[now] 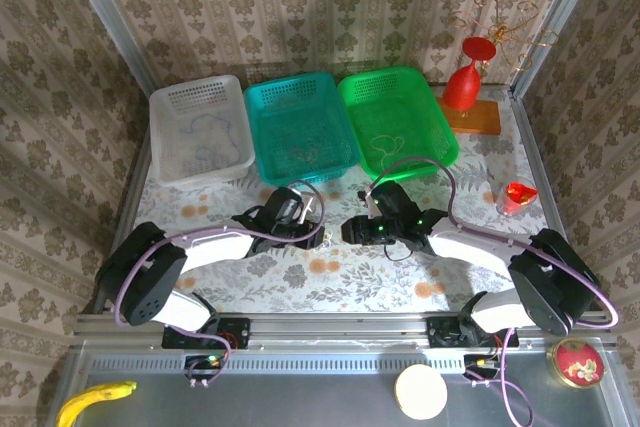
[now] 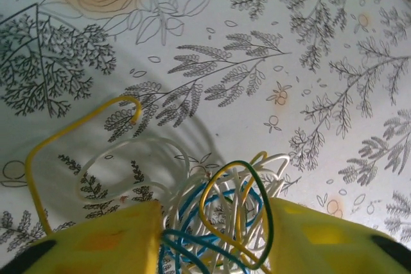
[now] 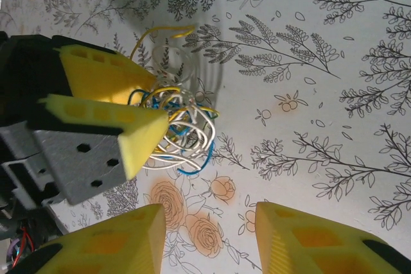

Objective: Untangle the cables

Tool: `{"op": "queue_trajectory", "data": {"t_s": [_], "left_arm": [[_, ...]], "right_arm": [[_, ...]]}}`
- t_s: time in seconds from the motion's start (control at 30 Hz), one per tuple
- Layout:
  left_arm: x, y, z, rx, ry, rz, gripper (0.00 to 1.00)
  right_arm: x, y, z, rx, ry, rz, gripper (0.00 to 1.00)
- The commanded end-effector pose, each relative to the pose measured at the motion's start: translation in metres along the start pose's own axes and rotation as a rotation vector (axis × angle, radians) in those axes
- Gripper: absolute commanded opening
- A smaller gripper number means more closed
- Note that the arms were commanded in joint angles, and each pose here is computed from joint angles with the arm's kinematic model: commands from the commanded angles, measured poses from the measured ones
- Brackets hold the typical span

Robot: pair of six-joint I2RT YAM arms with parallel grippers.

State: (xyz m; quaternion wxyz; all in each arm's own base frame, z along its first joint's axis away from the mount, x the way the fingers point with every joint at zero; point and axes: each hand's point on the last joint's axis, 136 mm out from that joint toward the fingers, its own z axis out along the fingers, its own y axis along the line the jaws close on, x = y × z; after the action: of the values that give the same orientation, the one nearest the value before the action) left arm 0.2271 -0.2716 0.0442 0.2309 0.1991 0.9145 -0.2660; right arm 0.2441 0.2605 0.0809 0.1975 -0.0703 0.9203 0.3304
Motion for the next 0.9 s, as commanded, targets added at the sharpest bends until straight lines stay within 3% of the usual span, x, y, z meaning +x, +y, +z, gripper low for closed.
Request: {"op": "queue_trajectory", "data": {"t_s": [0.0, 0.13, 0.23, 0.57, 0.87], "left_arm": [[-0.001, 0.0, 0.002, 0.021, -0.013, -0.002, 0.34], [-0.004, 0.0, 0.001, 0.038, -0.025, -0.005, 0.11], [-0.012, -0.005, -0.008, 0.062, -0.054, 0.008, 0.0], [-0.036, -0.026, -0.04, 0.147, -0.144, 0.04, 0.0], [-0.041, -0.032, -0.046, 0.173, -0.168, 0.036, 0.0]], "right_arm": [[0.007, 0.001, 0.003, -0.017, 0.022, 0.008, 0.43], [0.01, -0.002, 0.009, -0.007, 0.042, 0.014, 0.42], [0.009, -0.001, 0.01, -0.01, 0.043, 0.012, 0.42], [-0.001, 0.016, 0.01, -0.072, 0.032, 0.016, 0.42], [-0.013, 0.035, -0.005, -0.134, -0.009, 0.015, 0.42]]}}
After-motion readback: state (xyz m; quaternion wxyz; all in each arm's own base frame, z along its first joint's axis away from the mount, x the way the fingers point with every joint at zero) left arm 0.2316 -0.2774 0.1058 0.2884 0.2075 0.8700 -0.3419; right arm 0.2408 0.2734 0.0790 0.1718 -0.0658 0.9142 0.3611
